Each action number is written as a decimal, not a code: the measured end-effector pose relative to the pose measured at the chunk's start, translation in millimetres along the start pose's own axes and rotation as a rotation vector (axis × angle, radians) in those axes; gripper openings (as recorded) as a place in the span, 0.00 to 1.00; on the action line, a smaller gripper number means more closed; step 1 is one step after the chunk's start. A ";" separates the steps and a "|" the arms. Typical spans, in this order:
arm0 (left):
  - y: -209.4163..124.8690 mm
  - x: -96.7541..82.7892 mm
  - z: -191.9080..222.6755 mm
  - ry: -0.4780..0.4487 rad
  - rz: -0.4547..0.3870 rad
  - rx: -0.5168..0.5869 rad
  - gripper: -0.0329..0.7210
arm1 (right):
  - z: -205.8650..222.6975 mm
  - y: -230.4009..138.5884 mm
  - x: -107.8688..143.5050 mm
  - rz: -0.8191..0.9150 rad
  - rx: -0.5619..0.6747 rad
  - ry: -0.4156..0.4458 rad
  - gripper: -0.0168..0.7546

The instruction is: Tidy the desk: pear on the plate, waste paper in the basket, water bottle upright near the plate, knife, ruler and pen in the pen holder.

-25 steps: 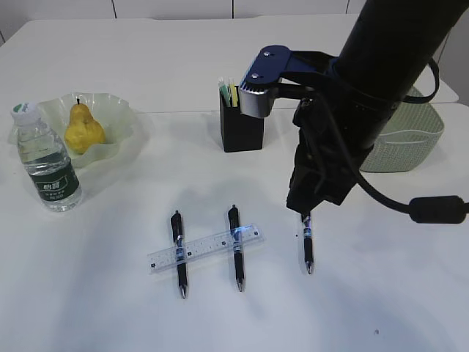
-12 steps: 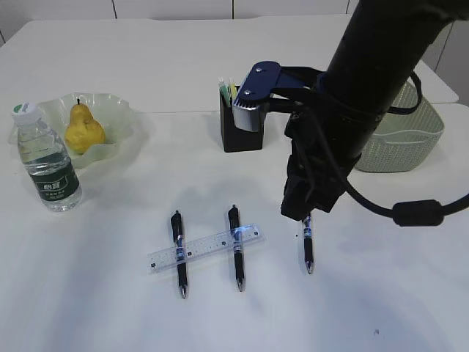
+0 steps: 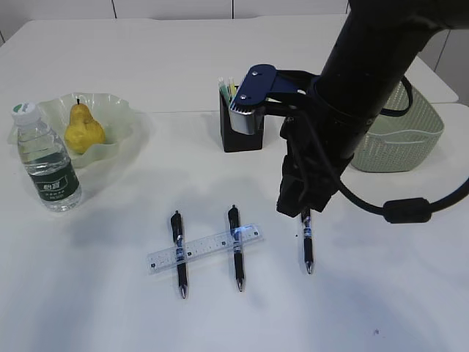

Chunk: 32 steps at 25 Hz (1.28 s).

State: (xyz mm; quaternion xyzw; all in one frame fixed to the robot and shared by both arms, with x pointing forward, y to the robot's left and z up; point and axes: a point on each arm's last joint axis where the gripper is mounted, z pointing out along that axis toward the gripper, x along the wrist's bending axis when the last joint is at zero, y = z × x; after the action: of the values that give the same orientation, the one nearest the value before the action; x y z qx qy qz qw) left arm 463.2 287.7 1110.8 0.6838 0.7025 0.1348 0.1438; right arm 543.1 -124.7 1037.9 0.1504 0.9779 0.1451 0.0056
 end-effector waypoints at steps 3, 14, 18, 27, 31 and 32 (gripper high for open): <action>-15.4 1.6 -3.1 -0.008 0.001 -0.095 0.64 | 0.2 0.4 -0.8 -0.003 -0.004 -0.007 0.34; -67.0 7.1 38.0 -0.003 0.031 -0.303 0.62 | 28.3 2.3 -12.9 0.004 0.041 0.029 0.34; -69.3 6.6 45.7 -0.012 0.031 -0.338 0.61 | 39.6 5.0 -21.2 -0.008 0.069 0.036 0.34; -68.8 5.1 45.2 -0.033 0.010 -0.348 0.61 | 57.4 20.3 -45.4 -0.115 0.100 0.038 0.34; -69.5 5.1 45.5 -0.033 0.008 -0.340 0.61 | 68.4 27.9 -42.7 -0.199 0.121 0.052 0.34; -69.6 5.1 45.5 -0.033 0.008 -0.339 0.61 | 71.2 31.6 -39.6 -0.223 0.124 0.060 0.34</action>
State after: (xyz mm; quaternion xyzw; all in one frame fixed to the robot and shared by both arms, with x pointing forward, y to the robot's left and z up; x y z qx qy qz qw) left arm 416.5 290.5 1041.9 0.6548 0.6644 0.2407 0.2681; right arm 594.0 -87.4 977.4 0.0363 0.9954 0.0871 -0.0167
